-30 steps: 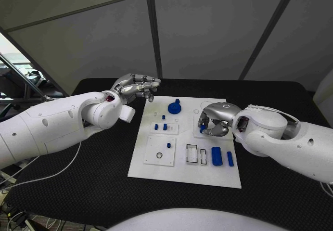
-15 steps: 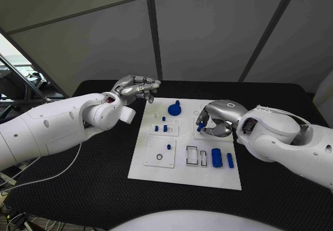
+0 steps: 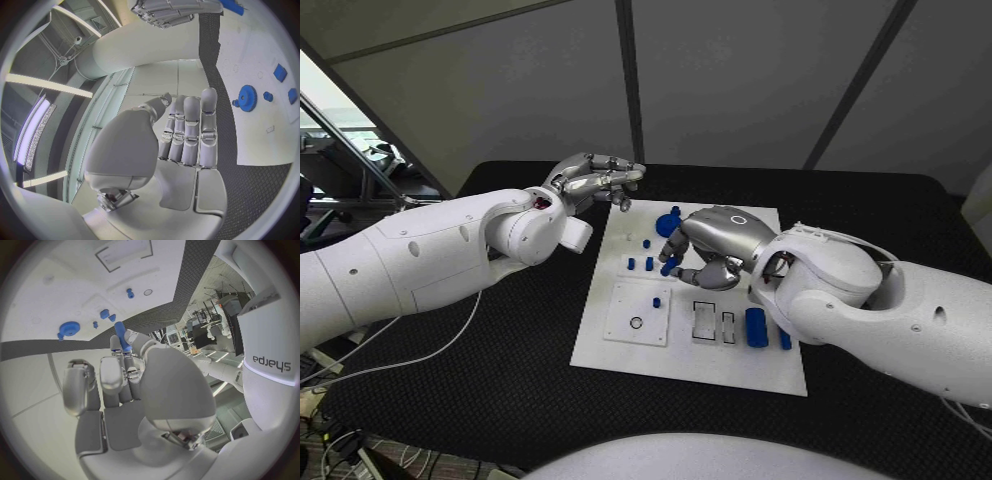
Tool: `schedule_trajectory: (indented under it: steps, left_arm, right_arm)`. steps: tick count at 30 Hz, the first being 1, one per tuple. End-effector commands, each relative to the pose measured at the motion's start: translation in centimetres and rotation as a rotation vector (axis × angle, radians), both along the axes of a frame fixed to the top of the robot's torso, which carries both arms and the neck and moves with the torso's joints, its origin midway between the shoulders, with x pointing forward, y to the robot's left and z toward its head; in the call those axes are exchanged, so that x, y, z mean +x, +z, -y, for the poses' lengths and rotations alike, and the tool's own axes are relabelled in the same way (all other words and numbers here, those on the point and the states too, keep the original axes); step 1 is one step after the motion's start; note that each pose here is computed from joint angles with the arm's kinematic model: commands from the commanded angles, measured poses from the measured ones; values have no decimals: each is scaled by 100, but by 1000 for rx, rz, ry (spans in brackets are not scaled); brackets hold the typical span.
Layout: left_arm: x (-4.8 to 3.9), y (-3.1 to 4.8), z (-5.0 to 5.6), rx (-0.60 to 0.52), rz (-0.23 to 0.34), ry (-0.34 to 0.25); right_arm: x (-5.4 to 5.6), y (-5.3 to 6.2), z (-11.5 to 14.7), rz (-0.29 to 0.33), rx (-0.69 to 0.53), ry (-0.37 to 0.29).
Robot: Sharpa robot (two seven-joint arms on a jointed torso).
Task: Assemble the parts on the task board
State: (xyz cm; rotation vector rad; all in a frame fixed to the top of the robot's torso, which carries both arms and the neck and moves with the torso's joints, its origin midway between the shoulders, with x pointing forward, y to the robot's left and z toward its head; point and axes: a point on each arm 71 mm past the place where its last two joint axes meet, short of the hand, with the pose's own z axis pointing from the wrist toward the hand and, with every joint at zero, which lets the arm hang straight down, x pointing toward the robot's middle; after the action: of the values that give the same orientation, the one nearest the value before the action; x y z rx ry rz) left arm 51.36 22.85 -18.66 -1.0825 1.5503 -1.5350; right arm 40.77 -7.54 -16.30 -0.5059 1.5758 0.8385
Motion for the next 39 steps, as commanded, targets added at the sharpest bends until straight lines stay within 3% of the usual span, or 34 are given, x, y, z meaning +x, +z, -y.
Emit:
schedule_trajectory:
  steps: [1, 7, 13, 27, 39]
  left_arm:
    - [4, 13, 30, -11, 1, -15]
    - [18, 7, 52, -10, -2, -15]
    - [25, 4, 58, -10, -1, -16]
    - [31, 1, 47, -9, -3, -14]
    - [30, 1, 43, -8, -4, -14]
  right_arm:
    - [-71, -76, -139, -19, 40, 73]
    - [-197, -306, -348, -77, 24, 141]
    - [-223, -431, -423, -100, 16, 162]
    - [-210, -599, -460, -131, -21, 167]
    - [-181, -660, -468, -142, -51, 159]
